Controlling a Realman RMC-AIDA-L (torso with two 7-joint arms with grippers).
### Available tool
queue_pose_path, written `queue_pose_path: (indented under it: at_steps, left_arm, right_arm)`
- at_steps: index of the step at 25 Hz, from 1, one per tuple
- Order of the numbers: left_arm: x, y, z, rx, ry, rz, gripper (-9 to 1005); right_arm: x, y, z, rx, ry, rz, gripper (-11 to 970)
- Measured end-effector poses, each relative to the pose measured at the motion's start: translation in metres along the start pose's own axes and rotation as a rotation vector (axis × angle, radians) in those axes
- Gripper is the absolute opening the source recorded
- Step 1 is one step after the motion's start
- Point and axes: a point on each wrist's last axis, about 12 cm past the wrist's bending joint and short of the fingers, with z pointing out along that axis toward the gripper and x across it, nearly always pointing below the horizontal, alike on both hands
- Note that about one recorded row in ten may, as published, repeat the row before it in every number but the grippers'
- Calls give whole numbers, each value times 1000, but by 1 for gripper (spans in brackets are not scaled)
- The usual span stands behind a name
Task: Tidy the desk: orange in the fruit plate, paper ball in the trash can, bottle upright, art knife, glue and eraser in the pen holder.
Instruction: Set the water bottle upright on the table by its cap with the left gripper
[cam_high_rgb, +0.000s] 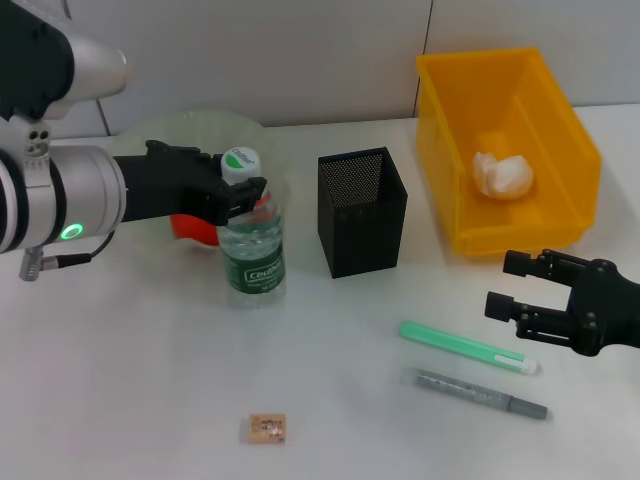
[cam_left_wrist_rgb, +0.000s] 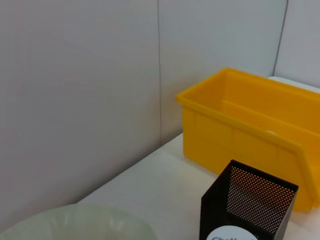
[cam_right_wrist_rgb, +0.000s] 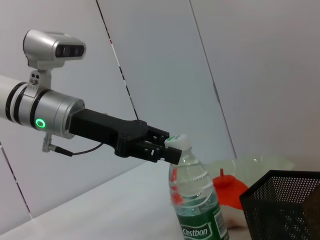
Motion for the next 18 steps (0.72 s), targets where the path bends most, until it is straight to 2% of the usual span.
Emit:
queue_pose_path:
  at_steps: [18]
  left_arm:
    - [8,2,-15,-20,-3,-18,440]
  right_arm:
    - [-1,0,0,2,-2,0,760]
